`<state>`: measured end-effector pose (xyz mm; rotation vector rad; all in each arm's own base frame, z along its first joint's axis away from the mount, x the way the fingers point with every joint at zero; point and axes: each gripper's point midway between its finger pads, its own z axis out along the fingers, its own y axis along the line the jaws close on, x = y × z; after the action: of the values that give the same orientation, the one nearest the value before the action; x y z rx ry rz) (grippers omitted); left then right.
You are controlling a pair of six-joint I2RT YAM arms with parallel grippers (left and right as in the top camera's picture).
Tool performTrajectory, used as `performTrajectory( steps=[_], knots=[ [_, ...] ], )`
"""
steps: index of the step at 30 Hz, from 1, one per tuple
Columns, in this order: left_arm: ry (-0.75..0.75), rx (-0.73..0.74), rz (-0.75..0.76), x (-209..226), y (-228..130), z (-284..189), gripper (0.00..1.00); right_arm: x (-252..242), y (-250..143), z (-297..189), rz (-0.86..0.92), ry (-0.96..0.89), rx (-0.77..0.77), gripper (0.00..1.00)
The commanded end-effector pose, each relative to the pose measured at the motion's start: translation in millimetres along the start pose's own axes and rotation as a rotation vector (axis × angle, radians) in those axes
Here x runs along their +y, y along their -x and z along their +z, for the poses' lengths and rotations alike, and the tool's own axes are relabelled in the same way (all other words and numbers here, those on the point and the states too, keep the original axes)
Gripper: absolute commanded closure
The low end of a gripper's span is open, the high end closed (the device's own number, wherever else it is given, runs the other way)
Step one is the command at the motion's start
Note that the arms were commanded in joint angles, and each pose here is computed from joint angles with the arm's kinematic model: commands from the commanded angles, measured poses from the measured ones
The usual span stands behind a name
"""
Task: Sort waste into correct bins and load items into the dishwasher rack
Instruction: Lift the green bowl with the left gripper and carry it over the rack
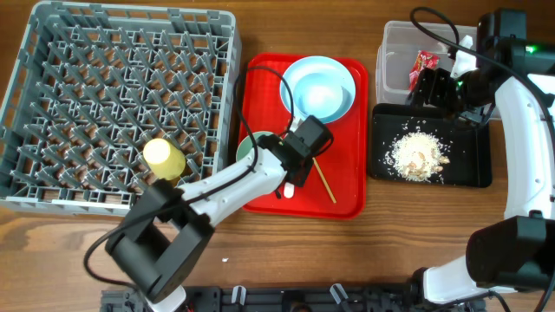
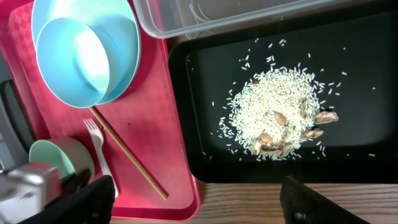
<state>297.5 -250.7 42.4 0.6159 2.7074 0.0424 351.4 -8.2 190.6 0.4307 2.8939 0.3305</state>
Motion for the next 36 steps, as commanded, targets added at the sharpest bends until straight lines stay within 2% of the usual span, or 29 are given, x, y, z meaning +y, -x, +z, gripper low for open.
performTrajectory(
  steps=[1,7,18,26,36],
  knots=[
    [-0.062,-0.182,-0.03,-3.6,49.0,-60.4,0.96,-1.0,0.9,-5.8,-0.007,-0.014,-0.017,0.14],
    [-0.085,-0.297,-0.084,13.6,68.0,-102.6,0.96,-1.0,0.9,-5.8,-0.007,-0.014,-0.017,0.14],
    [-0.102,-0.389,-0.171,48.6,81.4,-137.3,0.96,-1.3,0.1,-5.8,-0.007,-0.015,-0.014,0.14],
    [-0.302,-0.471,-0.276,105.0,90.2,-175.7,0.96,-1.3,-0.3,-5.8,-0.007,-0.015,-0.012,0.15],
    [-0.598,-0.547,-0.412,197.2,81.9,-185.7,0.96,-1.4,-0.5,-5.8,-0.007,-0.015,-0.011,0.14]
  ],
)
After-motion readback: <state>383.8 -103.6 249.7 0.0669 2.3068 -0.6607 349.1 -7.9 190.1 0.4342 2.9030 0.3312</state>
